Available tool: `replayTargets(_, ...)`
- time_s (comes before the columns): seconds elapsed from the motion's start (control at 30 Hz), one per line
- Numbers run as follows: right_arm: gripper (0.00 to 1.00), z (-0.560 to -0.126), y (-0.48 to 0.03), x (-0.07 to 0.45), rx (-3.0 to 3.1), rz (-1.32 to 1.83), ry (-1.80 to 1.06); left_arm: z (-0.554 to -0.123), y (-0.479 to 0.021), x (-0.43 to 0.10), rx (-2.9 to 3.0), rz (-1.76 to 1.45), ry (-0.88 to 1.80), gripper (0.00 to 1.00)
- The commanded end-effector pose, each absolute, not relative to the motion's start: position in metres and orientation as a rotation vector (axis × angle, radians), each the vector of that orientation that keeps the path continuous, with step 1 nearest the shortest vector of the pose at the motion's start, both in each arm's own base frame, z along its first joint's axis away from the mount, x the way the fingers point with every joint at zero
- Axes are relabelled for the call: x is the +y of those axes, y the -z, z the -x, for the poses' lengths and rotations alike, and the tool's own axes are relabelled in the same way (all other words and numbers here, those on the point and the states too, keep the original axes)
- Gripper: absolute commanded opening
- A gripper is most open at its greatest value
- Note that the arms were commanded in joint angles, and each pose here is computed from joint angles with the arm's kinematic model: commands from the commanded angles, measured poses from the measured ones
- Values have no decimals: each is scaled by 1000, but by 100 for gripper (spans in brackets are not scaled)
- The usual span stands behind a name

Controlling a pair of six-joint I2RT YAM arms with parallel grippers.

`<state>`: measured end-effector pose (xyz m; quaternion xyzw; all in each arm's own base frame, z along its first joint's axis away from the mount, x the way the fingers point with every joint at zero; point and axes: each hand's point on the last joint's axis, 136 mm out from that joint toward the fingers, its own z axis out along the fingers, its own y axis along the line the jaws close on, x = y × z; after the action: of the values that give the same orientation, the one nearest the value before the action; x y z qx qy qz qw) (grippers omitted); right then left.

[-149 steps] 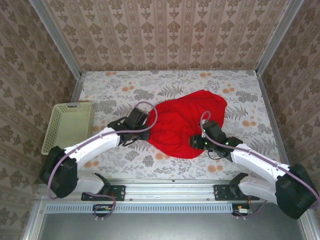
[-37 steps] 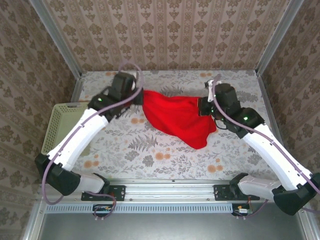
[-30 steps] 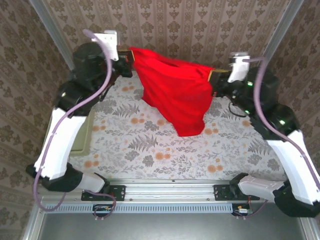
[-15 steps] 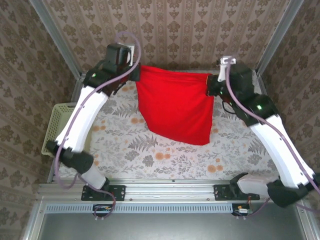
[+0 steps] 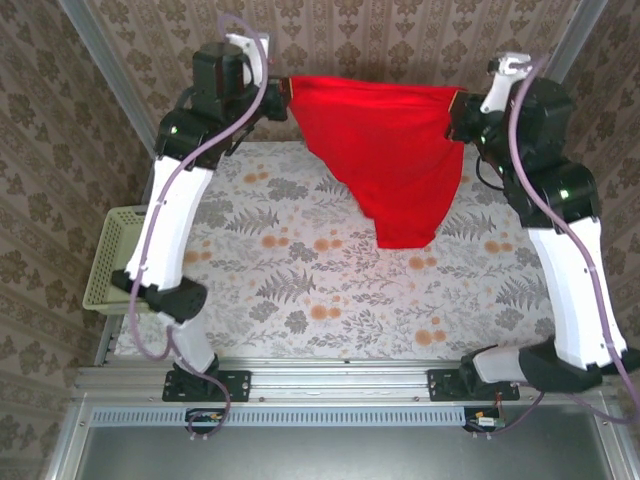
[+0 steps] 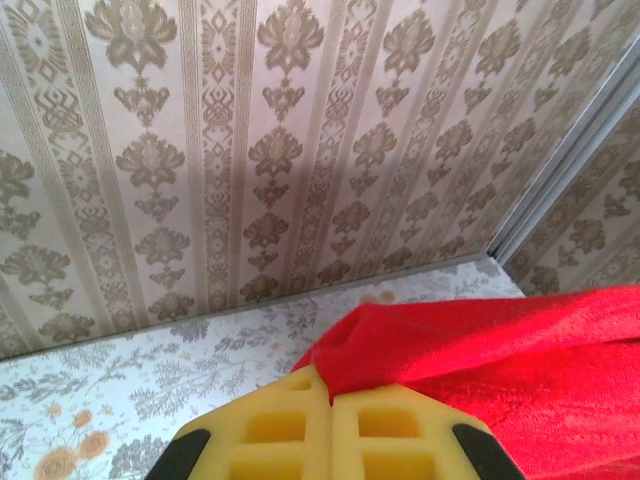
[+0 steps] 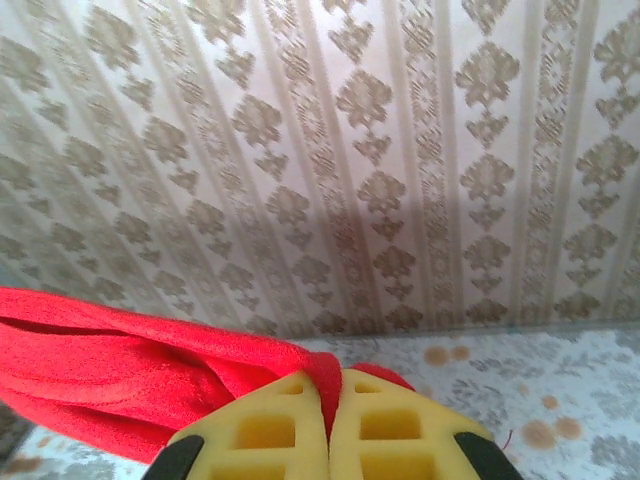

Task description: Fold the inside-out t-shirt

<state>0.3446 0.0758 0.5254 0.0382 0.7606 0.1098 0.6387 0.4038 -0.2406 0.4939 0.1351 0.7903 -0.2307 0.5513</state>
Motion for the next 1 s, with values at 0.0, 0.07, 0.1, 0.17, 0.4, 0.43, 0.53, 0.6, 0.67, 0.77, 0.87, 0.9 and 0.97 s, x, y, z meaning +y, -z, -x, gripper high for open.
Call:
replayTargets(0.0, 0, -320, -522, 99, 1711, 30, -271, -399, -490, -221, 1801, -308, 484, 0)
replayTargets(0.07, 0, -315, -486, 123, 1779, 90, -280, -397, -452, -207, 1867, -280, 480, 0)
replayTargets(0.1, 0, -314, -460, 136, 1830, 116, -295, -393, -428, -202, 1912, -269, 484, 0)
replayTargets(0.17, 0, -311, -397, 167, 1951, 169, -347, -391, -377, -183, 2006, -226, 449, 0)
replayTargets(0.4, 28, -264, -192, 287, 2343, 446, -542, -335, -174, -113, 2492, 139, 258, 48)
replayTargets(0.43, 40, -257, -182, 294, 2354, 486, -512, -322, -157, -103, 2539, 219, 234, 55)
replayTargets(0.53, 61, -249, -172, 285, 2371, 531, -369, -288, -133, -98, 2562, 300, 269, 72)
replayTargets(0.6, 65, -258, -173, 260, 2381, 473, -268, -273, -134, -110, 2545, 257, 310, 76)
replayTargets(0.67, 66, -265, -169, 233, 2422, 394, -223, -263, -136, -134, 2544, 165, 364, 77)
replayTargets(0.77, 66, -276, -156, 201, 2491, 240, -259, -255, -136, -174, 2548, 24, 417, 80)
replayTargets(0.87, 66, -281, -138, 181, 2557, 109, -301, -250, -123, -214, 2592, -61, 486, 80)
replayTargets(0.9, 66, -286, -135, 179, 2551, 76, -322, -249, -116, -226, 2613, -74, 495, 80)
replayTargets(0.97, 66, -288, -125, 173, 2574, 23, -321, -246, -103, -246, 2652, -92, 504, 80)
